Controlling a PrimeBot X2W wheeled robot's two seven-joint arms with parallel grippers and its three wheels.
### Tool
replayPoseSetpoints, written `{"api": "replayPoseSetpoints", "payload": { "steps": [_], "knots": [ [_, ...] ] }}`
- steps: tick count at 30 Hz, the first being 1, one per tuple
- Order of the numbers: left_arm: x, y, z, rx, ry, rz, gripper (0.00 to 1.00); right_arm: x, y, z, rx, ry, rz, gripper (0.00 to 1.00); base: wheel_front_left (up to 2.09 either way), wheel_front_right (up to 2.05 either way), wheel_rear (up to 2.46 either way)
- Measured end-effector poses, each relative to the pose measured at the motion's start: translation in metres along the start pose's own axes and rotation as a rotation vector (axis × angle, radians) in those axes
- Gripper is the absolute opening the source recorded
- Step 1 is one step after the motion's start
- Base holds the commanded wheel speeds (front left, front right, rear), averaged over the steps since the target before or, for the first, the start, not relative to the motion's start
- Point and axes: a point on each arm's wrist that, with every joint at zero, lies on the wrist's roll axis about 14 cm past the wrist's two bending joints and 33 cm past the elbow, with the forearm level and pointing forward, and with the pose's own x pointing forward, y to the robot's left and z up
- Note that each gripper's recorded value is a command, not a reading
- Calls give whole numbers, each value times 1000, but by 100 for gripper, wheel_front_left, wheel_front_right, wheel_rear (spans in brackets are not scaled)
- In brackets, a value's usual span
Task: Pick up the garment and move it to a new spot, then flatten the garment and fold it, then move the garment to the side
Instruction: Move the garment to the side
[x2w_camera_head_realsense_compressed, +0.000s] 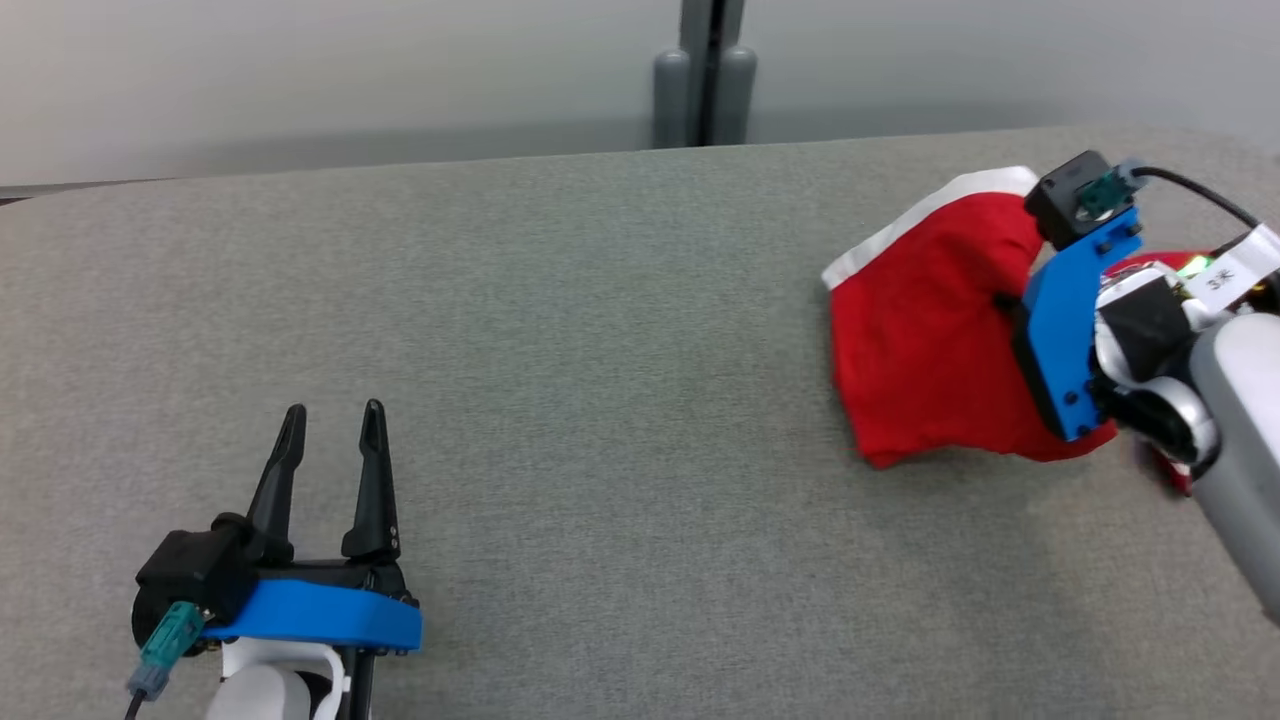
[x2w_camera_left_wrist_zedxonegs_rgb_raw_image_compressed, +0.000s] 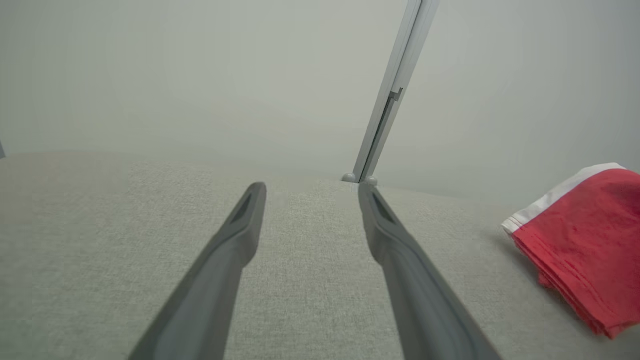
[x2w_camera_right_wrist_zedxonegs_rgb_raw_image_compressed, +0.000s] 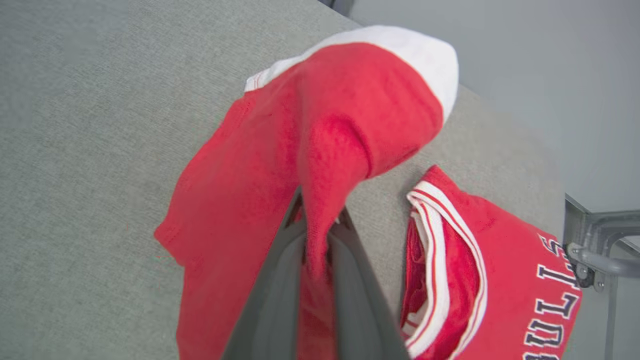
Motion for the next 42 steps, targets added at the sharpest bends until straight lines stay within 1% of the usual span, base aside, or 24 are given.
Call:
{"api": "replayPoseSetpoints", "payload": {
  "steps": [5, 7, 8, 10, 13, 17, 20, 24, 27, 33, 34, 35, 36, 37, 39, 42],
  "knots": [
    [25, -26, -10, -12, 16, -81, 100, -17, -55, -30, -8, 83, -109, 0, 0, 0, 0],
    [33, -31, -17, -18, 29, -99, 100, -19, -72, -38, -38, 108, -147, 0, 0, 0, 0],
    [40, -34, -25, -17, 48, -116, 100, -22, -91, -41, -82, 118, -192, 0, 0, 0, 0],
    [48, -36, -33, -13, 65, -135, 100, -22, -106, -47, -117, 134, -224, 0, 0, 0, 0],
    [59, -38, -44, -13, 85, -156, 100, -15, -119, -55, -119, 138, -234, 0, 0, 0, 0],
    [72, -33, -56, -4, 104, -166, 100, -14, -155, -65, -145, 170, -313, 0, 0, 0, 0],
    [79, -33, -65, -1, 118, -179, 100, -12, -175, -81, -150, 214, -358, 0, 0, 0, 0],
    [86, -34, -73, 7, 129, -196, 100, -13, -196, -100, -115, 250, -408, 0, 0, 0, 0],
    [91, -34, -73, 11, 127, -206, 100, -14, -210, -107, -73, 239, -453, 0, 0, 0, 0],
    [95, -33, -76, 27, 136, -220, 100, -5, -215, -129, -41, 247, -495, 0, 0, 0, 0],
    [95, -32, -76, 29, 135, -220, 100, -4, -217, -131, -34, 242, -505, 6, 0, 0, 0],
    [95, -31, -76, 30, 135, -219, 100, -4, -216, -135, -32, 251, -510, 39, 0, 0, 0],
    [95, -30, -76, 32, 136, -218, 100, -3, -215, -139, -11, 247, -512, 93, 0, 0, 0],
    [95, -29, -75, 31, 135, -215, 100, -1, -213, -142, 9, 239, -511, 100, 0, 0, 0],
    [93, -29, -73, 29, 133, -213, 100, 1, -209, -146, 8, 232, -513, 100, 0, 0, 0],
    [89, -29, -69, 31, 130, -205, 100, -1, -212, -133, 6, 149, -538, 100, 0, 0, 0]
  ]
}}
